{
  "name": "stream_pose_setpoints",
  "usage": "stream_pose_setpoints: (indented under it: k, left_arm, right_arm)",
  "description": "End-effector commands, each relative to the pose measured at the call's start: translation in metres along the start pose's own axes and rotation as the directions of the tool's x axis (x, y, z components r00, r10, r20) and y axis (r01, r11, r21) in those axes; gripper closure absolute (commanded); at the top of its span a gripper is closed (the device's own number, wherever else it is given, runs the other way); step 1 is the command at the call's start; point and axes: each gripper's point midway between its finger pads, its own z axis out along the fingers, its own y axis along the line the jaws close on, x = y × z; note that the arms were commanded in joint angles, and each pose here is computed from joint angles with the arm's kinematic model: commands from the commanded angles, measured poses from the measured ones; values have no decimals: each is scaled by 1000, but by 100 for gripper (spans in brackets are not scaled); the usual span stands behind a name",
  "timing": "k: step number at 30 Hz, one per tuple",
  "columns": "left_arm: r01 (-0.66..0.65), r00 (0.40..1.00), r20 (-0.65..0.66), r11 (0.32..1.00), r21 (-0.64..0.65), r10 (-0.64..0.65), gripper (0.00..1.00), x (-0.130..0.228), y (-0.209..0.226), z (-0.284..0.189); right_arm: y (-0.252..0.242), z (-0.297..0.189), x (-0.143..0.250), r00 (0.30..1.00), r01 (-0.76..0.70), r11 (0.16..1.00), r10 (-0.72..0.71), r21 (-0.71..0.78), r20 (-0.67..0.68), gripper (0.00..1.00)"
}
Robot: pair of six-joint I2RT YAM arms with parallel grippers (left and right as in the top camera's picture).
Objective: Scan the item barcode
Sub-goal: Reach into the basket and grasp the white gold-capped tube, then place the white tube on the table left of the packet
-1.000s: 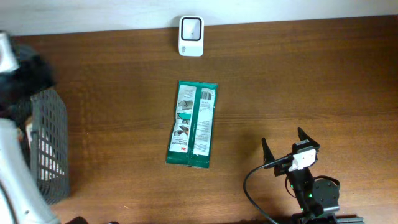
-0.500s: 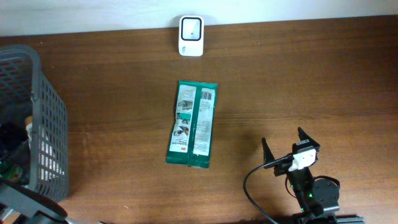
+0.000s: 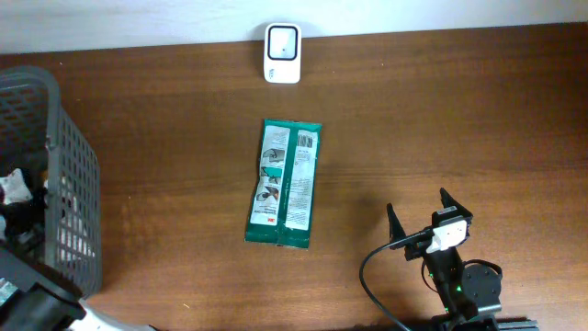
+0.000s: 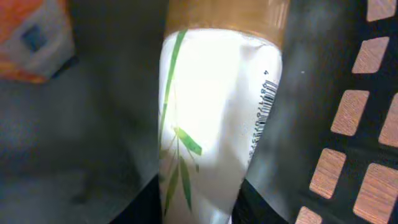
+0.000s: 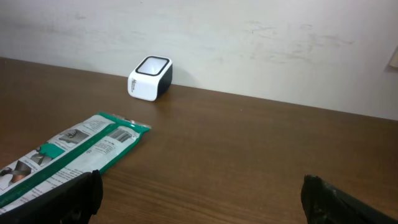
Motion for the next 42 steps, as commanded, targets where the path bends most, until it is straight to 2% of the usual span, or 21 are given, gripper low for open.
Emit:
stream_pose_setpoints:
  k: [1, 2, 5, 7, 9, 13, 16, 18, 19, 21, 23, 24, 25, 27, 29, 33, 38, 39, 40, 41, 42]
  left_arm:
    - [-16, 997, -79, 1000, -21, 15, 94, 15, -3, 23]
    - [-16, 997, -75, 1000, -21, 15, 99, 14, -4, 21]
    - [-28, 999, 35, 999, -46, 29, 100, -19, -13, -15]
    - [-51, 971, 227, 995, -85, 69, 100, -65, -32, -84]
    - [-84, 928, 353, 990, -117, 120, 100, -85, -50, -138]
    - [-176, 706, 649, 957, -229, 284, 100, -92, -113, -288]
    - [-295, 539, 759, 926, -237, 366, 100, -71, -173, -350]
    - [-438, 456, 793, 877, -195, 404, 100, -50, -235, -364]
    - [-486, 537, 778, 873, -29, 325, 100, -36, -275, -343]
    - [-563, 678, 642, 815, 139, 358, 100, -12, -325, -279]
    - [-559, 770, 495, 800, 219, 403, 100, 5, -349, -223]
    - [-539, 829, 314, 811, 227, 463, 100, 27, -359, -160]
    - [-525, 848, 209, 826, 206, 487, 100, 40, -357, -130]
    - [-518, 854, 33, 842, 152, 520, 100, 66, -349, -79]
    - [-491, 863, -42, 856, 165, 503, 100, 86, -354, -36]
    - [-488, 857, -70, 849, 205, 510, 100, 119, -361, 29]
    - [-537, 823, -90, 820, 200, 561, 100, 149, -364, 75]
    - [-538, 822, -91, 818, 205, 563, 94, 150, -365, 78]
    - [-537, 821, -95, 819, 203, 563, 78, 151, -364, 80]
    - [-537, 821, -96, 818, 206, 563, 44, 151, -365, 79]
    - [-535, 821, -97, 817, 214, 563, 32, 152, -366, 79]
  right_arm:
    - [1, 0, 2, 1000, 2, 1000, -2, -7, -3, 2]
    - [1, 0, 2, 1000, 2, 1000, -2, -7, -3, 2]
    - [1, 0, 2, 1000, 2, 1000, -2, -7, -3, 2]
    - [1, 0, 2, 1000, 2, 1000, -2, -7, -3, 2]
    - [1, 0, 2, 1000, 2, 1000, -2, -7, -3, 1]
    - [1, 0, 2, 1000, 2, 1000, -2, -7, -3, 2]
    - [1, 0, 2, 1000, 2, 1000, -2, -7, -3, 2]
    - [1, 0, 2, 1000, 2, 1000, -2, -7, -3, 2]
    - [1, 0, 2, 1000, 2, 1000, -2, -7, -3, 2]
    - [1, 0, 2, 1000, 2, 1000, -2, -7, -3, 2]
    - [1, 0, 2, 1000, 2, 1000, -2, -7, -3, 2]
    - [1, 0, 2, 1000, 2, 1000, -2, -7, -3, 2]
    - [1, 0, 2, 1000, 2, 1000, -2, -7, -3, 2]
    - [1, 0, 2, 1000, 2, 1000, -2, -7, -3, 2]
    - [1, 0, 2, 1000, 2, 1000, -2, -7, -3, 2]
    - [1, 0, 2, 1000, 2, 1000, -2, -7, -3, 2]
    - [1, 0, 2, 1000, 2, 1000, -2, -7, -3, 2]
    - [1, 0, 2, 1000, 2, 1000, -2, -7, -3, 2]
    - [1, 0, 2, 1000, 2, 1000, -2, -7, -3, 2]
    - [1, 0, 2, 1000, 2, 1000, -2, -7, -3, 2]
    - [1, 0, 2, 1000, 2, 1000, -2, -7, -3, 1]
